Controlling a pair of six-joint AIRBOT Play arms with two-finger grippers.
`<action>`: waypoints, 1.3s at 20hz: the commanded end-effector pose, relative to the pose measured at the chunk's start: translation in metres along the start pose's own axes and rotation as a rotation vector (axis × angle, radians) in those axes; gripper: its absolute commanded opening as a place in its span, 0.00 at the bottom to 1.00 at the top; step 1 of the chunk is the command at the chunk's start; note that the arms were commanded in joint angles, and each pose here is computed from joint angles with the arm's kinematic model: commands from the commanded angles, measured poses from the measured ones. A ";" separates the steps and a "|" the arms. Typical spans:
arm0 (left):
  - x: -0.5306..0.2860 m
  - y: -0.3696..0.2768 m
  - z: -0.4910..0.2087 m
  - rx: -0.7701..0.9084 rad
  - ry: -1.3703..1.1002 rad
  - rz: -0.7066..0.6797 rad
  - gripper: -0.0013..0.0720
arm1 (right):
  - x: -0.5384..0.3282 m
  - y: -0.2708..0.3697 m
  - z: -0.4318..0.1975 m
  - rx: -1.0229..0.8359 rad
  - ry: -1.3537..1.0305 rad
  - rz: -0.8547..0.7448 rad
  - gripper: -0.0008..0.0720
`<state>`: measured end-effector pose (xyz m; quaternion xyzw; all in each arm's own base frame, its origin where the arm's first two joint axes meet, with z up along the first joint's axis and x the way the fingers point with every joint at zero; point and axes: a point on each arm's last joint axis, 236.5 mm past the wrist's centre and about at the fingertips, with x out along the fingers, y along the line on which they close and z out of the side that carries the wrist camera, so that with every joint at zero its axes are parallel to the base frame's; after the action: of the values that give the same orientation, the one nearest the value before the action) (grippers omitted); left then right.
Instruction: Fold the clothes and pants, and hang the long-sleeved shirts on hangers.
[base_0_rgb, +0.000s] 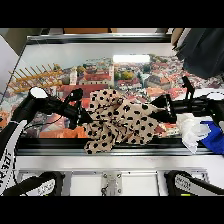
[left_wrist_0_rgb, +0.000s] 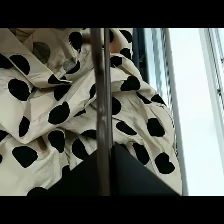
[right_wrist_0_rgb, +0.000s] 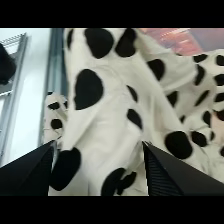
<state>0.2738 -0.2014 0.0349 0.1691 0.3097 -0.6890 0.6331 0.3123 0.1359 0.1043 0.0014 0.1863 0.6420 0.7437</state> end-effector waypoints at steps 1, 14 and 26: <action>0.000 0.000 -0.001 -0.001 0.004 0.000 0.03 | -0.034 -0.019 0.003 0.006 -0.034 -0.102 0.83; 0.000 0.000 -0.001 -0.002 0.004 0.001 0.03 | -0.047 0.011 -0.038 -0.038 -0.006 -0.018 0.83; 0.000 0.000 -0.001 -0.002 0.003 0.000 0.03 | 0.005 0.011 -0.045 0.010 -0.025 0.126 0.83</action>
<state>0.2737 -0.2007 0.0343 0.1699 0.3115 -0.6883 0.6327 0.2843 0.1221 0.0672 0.0228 0.1805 0.6863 0.7042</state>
